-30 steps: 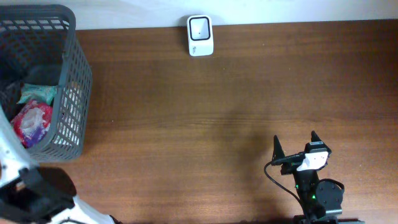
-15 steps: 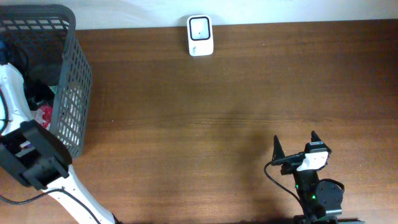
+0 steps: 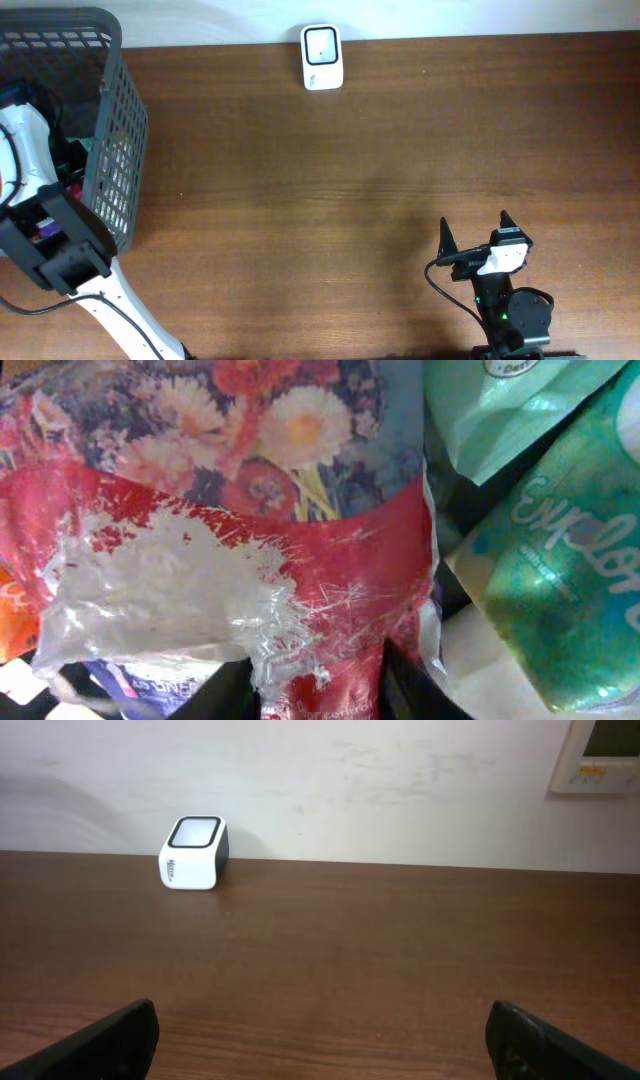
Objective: Scan the item barcode
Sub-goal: 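Reach the left gripper into the basket and grasp the red floral tissue pack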
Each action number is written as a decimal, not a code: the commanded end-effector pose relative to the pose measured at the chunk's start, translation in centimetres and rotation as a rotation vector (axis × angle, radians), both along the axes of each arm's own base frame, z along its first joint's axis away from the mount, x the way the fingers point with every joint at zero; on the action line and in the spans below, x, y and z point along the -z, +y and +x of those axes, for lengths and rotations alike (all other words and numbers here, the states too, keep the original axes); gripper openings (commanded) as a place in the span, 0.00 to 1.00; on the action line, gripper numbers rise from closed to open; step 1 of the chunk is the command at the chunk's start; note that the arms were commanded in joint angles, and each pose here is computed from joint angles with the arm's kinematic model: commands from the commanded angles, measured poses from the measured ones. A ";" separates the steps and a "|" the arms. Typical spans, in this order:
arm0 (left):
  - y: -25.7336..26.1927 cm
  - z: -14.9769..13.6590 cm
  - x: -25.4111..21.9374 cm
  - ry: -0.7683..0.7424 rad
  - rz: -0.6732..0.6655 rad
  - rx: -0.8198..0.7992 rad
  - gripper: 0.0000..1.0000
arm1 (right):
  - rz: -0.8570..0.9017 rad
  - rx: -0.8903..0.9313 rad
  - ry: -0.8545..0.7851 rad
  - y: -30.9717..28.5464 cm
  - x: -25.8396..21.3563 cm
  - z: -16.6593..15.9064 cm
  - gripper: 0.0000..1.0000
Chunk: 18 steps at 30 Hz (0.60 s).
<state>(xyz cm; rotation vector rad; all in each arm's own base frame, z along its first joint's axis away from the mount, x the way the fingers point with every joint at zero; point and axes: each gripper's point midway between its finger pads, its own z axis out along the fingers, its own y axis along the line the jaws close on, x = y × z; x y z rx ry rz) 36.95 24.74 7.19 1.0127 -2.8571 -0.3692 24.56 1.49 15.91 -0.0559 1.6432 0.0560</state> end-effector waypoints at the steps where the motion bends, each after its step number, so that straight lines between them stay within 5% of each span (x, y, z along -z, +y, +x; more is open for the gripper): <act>1: 0.7 -0.2 0.9 0.022 0.021 -0.006 0.94 | 0.008 0.006 0.006 -0.1 0.3 0.0 0.99; 4: 1.2 0.7 1.0 -0.014 0.040 -0.007 0.97 | 0.008 0.006 0.006 -0.1 0.3 0.0 0.99; 7: 1.3 0.9 1.0 -0.020 0.042 -0.007 0.64 | 0.008 0.006 0.006 -0.1 0.3 0.0 0.99; 11: 1.3 0.8 1.4 -0.014 0.039 -0.007 0.55 | 0.008 0.006 0.006 -0.1 0.3 0.0 0.99; 15: 0.5 0.6 3.4 0.017 -0.015 -0.008 0.60 | 0.008 0.006 0.006 -0.1 0.3 0.0 0.99; 18: 0.3 0.2 4.5 0.050 -0.030 -0.008 0.30 | 0.008 0.006 0.006 -0.1 0.3 0.0 0.99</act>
